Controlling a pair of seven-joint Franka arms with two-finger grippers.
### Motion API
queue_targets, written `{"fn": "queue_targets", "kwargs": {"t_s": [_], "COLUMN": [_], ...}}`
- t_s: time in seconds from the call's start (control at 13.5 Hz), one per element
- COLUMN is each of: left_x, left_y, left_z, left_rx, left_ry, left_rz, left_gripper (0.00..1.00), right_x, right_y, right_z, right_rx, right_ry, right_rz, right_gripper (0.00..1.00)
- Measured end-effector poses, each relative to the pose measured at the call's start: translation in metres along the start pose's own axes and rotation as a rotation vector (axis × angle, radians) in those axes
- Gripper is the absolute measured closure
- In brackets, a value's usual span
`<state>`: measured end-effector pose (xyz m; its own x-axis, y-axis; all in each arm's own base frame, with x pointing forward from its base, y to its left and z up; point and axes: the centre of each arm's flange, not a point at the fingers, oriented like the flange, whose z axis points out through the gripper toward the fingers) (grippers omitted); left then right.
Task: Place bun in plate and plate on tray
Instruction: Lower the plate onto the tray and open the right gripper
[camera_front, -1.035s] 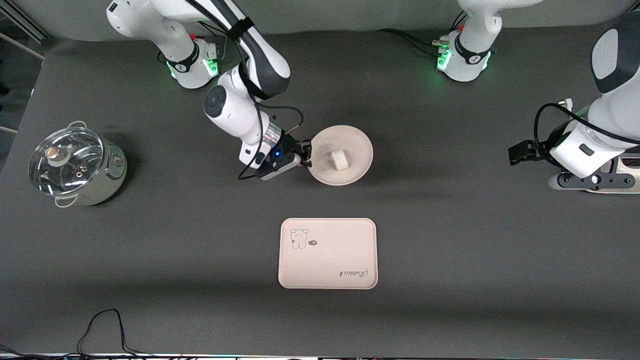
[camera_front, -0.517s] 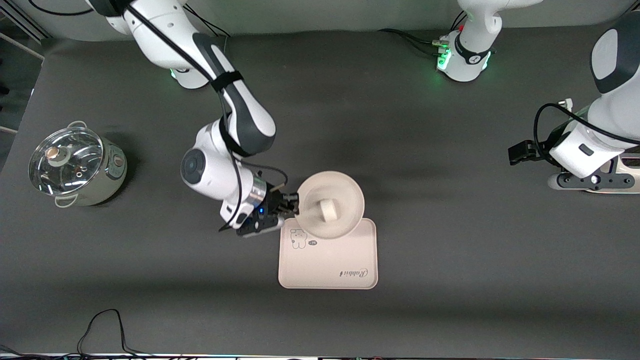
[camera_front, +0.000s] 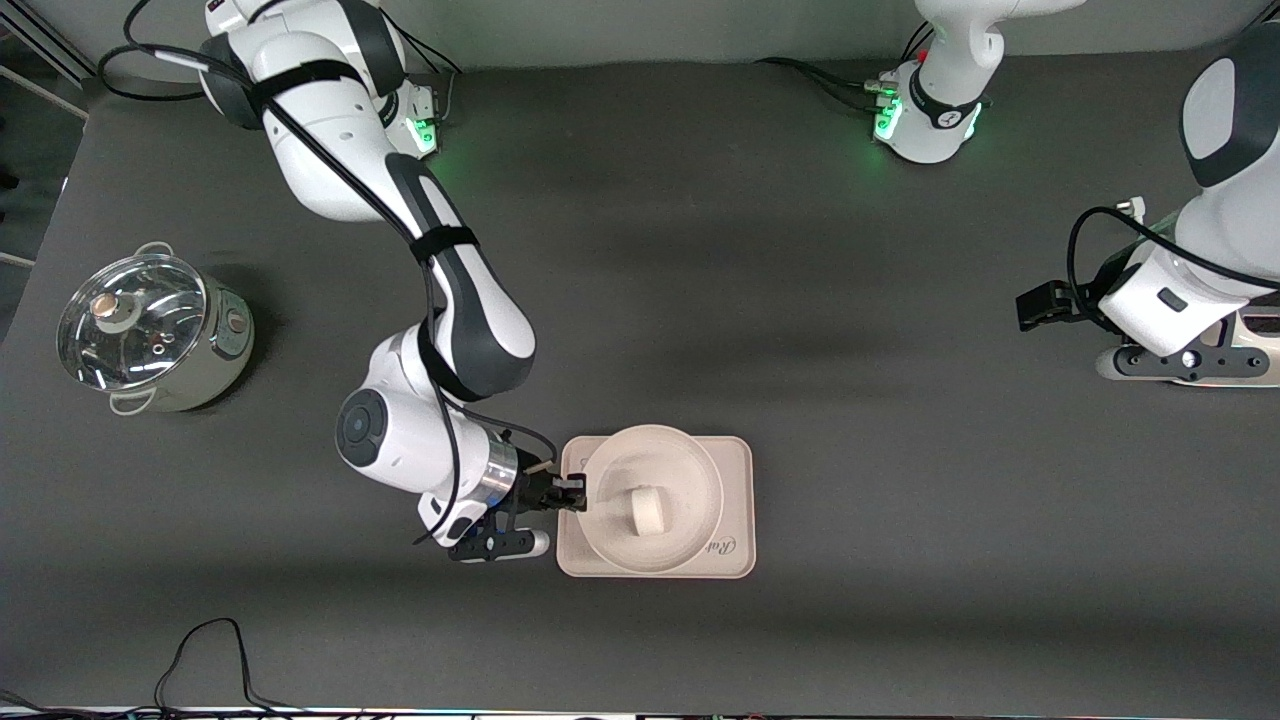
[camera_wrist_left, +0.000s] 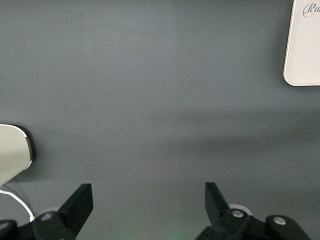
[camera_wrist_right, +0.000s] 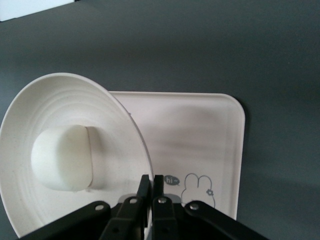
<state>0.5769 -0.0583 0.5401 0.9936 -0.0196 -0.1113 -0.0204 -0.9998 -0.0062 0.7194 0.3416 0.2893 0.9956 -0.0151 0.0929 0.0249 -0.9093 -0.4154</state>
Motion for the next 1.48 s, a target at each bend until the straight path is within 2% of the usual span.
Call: {"fn": "queue_targets", "kwargs": {"t_s": [0.37, 0.67, 0.74, 1.03, 1.18, 1.33, 1.4, 1.48], "left_x": [0.001, 0.001, 0.001, 0.001, 0.001, 0.002, 0.002, 0.002], "left_y": [0.0, 0.001, 0.001, 0.003, 0.004, 0.002, 0.0, -0.002], "left_z": [0.0, -0.001, -0.001, -0.001, -0.001, -0.002, -0.003, -0.005], "left_rx": [-0.001, -0.002, -0.002, -0.029, -0.034, -0.035, -0.035, -0.035], "left_ry": [0.006, 0.009, 0.009, 0.012, 0.013, 0.016, 0.018, 0.022], "left_rz": [0.0, 0.001, 0.001, -0.001, -0.002, -0.003, -0.007, -0.01], "left_gripper": [0.0, 0.0, 0.0, 0.0, 0.0, 0.0, 0.0, 0.0], "right_x": [-0.015, -0.018, -0.018, -0.013, -0.007, -0.001, -0.001, -0.005], "right_y": [0.035, 0.038, 0.036, 0.027, 0.013, -0.007, -0.018, -0.026], "right_z": [0.086, 0.097, 0.096, 0.087, 0.065, 0.02, -0.011, -0.044], "right_rx": [-0.05, -0.054, -0.053, -0.041, -0.021, 0.006, 0.02, 0.022], "right_ry": [-0.034, -0.044, -0.044, -0.023, 0.0, 0.014, 0.016, 0.011], "right_rz": [0.032, 0.036, 0.037, 0.073, 0.089, 0.121, 0.14, 0.146], "right_gripper": [0.96, 0.96, 0.91, 0.48, 0.27, 0.04, 0.0, 0.0]}}
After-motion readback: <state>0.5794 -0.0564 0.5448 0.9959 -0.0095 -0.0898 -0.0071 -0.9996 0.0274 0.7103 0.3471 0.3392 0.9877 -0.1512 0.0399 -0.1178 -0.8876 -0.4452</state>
